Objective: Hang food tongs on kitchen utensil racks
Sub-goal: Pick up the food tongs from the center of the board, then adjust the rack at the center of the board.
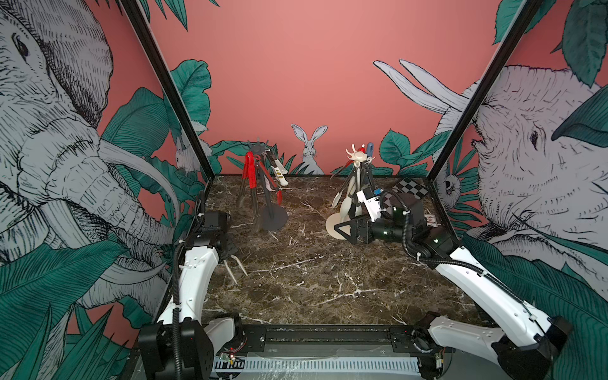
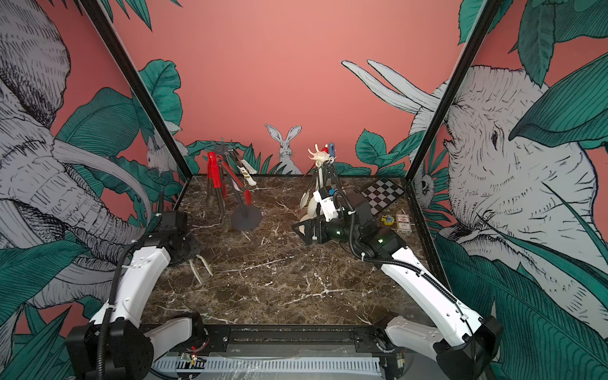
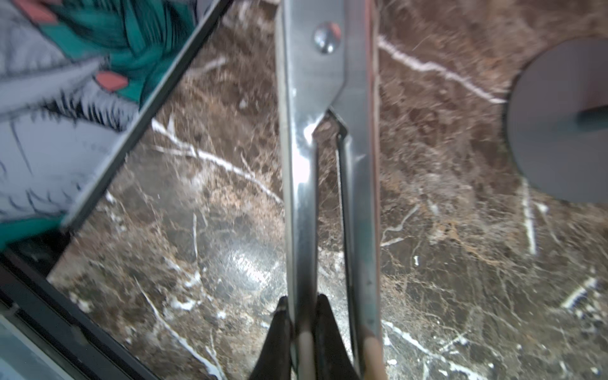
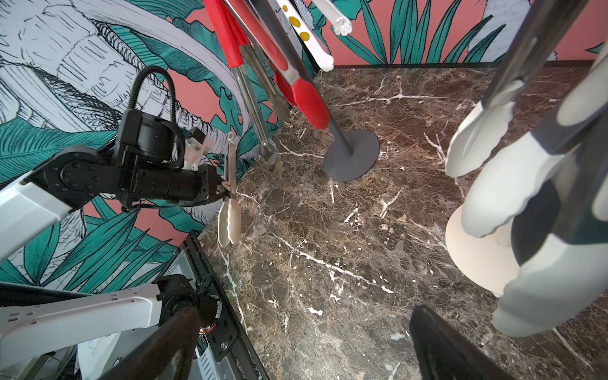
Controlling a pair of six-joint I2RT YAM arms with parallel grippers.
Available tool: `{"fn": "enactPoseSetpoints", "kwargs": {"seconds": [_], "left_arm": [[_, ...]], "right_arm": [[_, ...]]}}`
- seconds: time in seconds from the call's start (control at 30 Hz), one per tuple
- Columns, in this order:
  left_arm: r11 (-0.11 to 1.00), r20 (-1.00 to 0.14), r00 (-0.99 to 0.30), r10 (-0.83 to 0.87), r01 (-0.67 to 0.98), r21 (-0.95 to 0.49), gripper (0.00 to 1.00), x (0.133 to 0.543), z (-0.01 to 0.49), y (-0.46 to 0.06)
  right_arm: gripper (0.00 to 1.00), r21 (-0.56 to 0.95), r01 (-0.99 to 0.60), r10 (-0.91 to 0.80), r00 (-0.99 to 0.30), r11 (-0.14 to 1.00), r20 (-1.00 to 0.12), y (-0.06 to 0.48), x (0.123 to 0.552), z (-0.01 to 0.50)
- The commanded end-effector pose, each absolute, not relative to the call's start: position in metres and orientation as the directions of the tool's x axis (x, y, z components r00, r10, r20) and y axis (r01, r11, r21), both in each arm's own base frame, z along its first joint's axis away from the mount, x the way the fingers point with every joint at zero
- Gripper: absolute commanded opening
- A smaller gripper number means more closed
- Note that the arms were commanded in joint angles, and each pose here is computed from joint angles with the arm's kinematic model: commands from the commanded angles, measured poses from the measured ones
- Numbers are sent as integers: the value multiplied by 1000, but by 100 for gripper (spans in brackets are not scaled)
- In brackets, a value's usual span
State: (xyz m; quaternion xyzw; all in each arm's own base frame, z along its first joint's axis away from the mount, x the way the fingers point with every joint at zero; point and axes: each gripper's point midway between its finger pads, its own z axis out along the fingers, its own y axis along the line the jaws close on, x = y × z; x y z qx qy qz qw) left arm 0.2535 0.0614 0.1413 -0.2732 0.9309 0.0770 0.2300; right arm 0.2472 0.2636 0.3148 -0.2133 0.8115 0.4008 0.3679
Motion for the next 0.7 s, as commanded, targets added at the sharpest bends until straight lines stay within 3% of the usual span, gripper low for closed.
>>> {"fn": "enactPoseSetpoints", "kwargs": {"seconds": [0.0, 0.33, 0.67], "left_arm": [[909, -535, -776, -333, -415, 37, 0, 264, 172, 63], [966, -671, -734, -109, -237, 101, 0, 286, 233, 75], [978, -796, -579, 176, 10, 210, 0, 306, 306, 53]], "right_arm": [[99, 485, -658, -28, -609, 576, -793, 263, 248, 329], [99, 475, -671, -31, -595, 569, -803, 263, 247, 335], [99, 450, -690, -44, -571, 566, -820, 269, 257, 348]]}}
